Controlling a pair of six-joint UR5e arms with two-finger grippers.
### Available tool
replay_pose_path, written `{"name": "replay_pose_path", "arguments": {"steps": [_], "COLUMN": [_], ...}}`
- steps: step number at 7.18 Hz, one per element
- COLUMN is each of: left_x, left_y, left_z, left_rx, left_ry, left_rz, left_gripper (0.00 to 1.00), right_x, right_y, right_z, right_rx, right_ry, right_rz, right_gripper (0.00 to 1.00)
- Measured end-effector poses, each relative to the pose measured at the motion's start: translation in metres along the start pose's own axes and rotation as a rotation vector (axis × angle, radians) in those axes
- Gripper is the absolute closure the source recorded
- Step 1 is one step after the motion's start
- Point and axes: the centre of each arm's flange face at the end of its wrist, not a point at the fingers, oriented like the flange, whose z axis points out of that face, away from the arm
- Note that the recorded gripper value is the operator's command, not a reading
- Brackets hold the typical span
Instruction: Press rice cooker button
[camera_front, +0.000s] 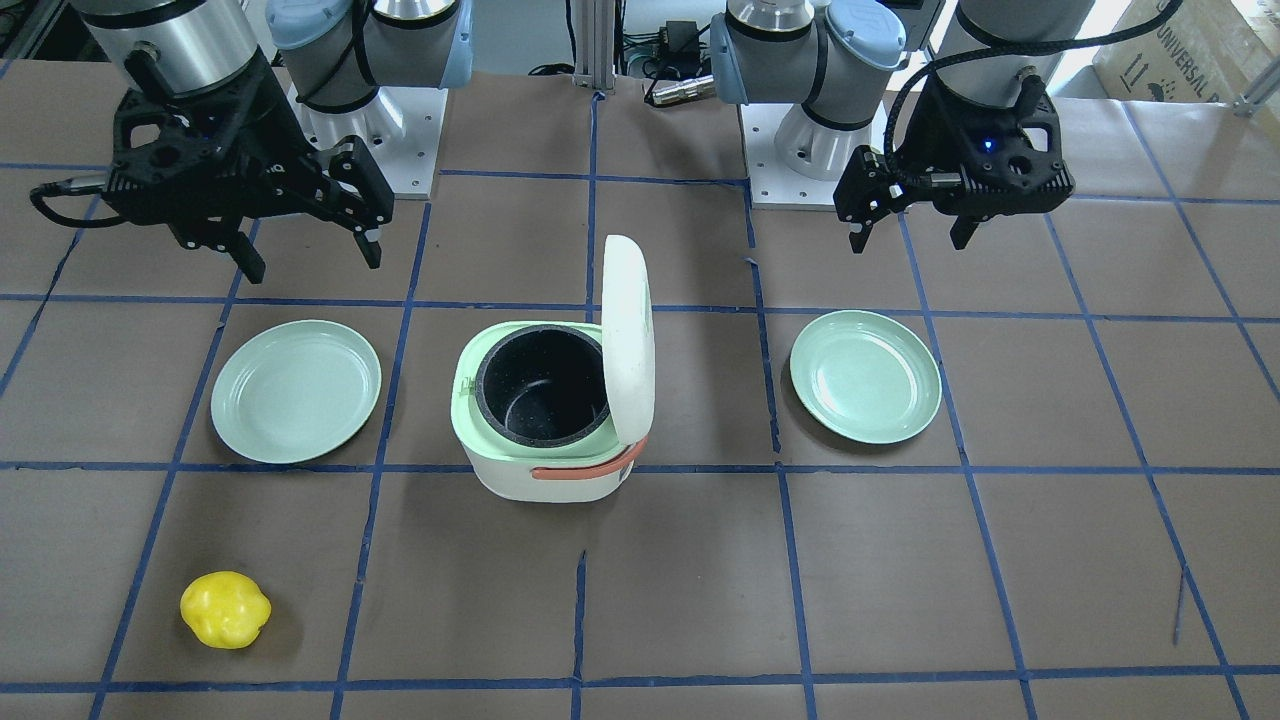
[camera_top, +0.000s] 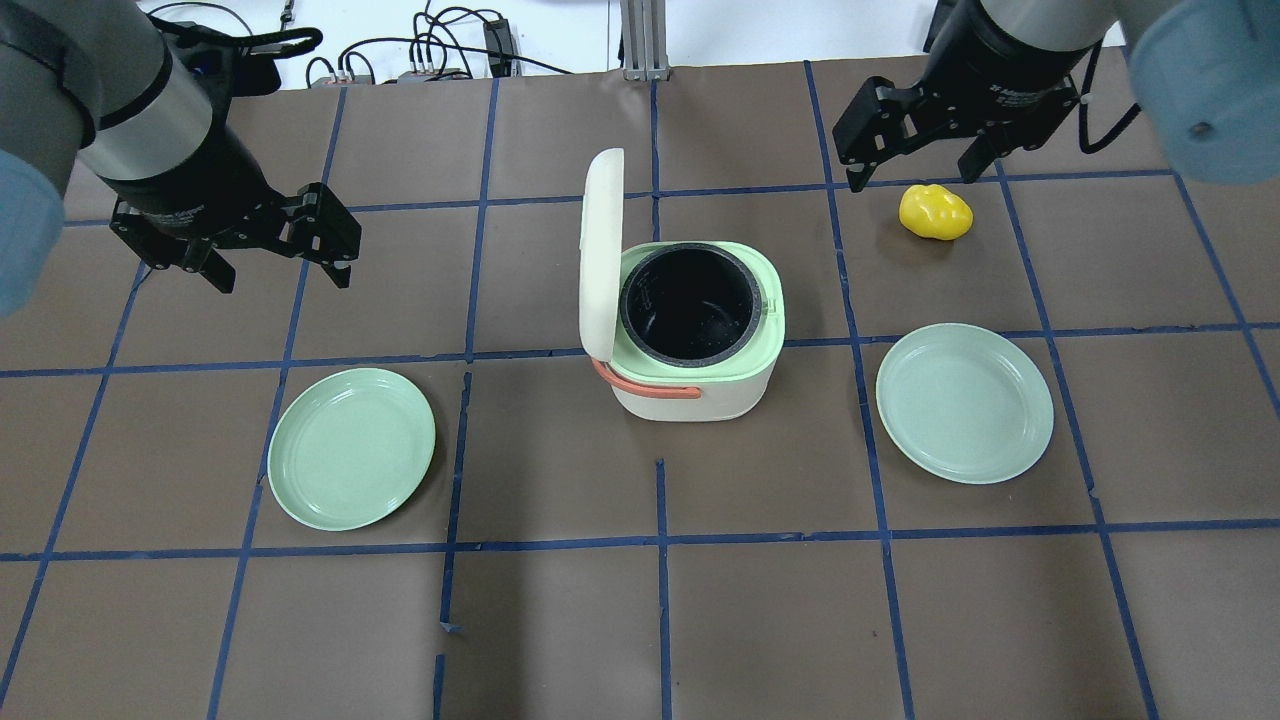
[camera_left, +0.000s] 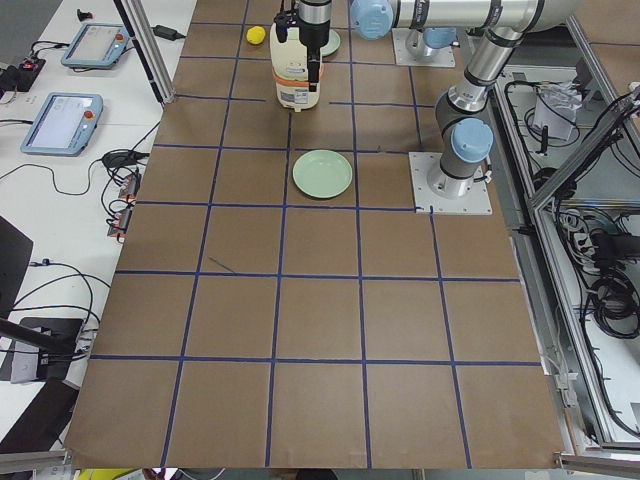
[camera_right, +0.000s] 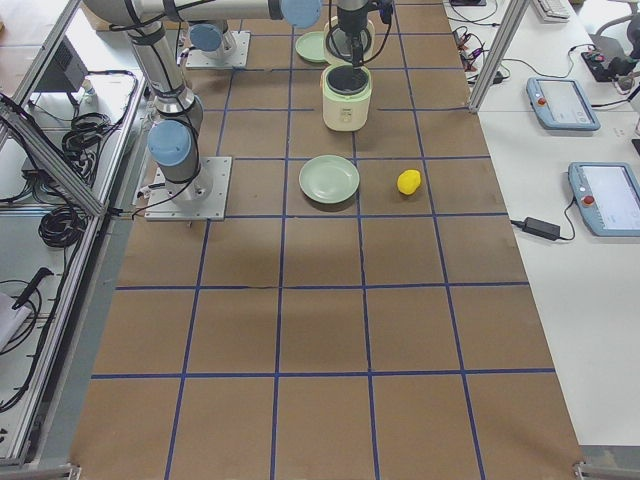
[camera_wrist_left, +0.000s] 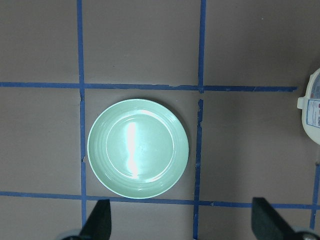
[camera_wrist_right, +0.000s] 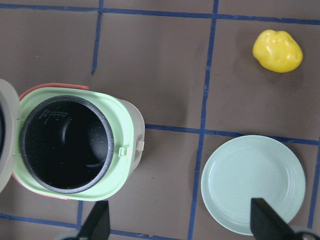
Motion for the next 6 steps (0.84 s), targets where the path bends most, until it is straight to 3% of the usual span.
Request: {"name": "replay_pose_path", "arguments": {"steps": [2,6], "left_x": [0.0,0.0], "left_y": [0.0,0.0], "left_z": [0.0,0.0], "left_rx": [-0.001,0.0], "left_ry": [0.0,0.0], "left_rz": [0.0,0.0], "left_gripper": [0.0,0.0], "right_x": [0.01,0.008], "right_y": [0.004,0.007], "right_z": [0.006,0.022], "right_rx": [-0.025,-0.063], "right_ry": [0.048,0.016], "right_rz": [0.012,0.02], "right_gripper": [0.02,0.03]}}
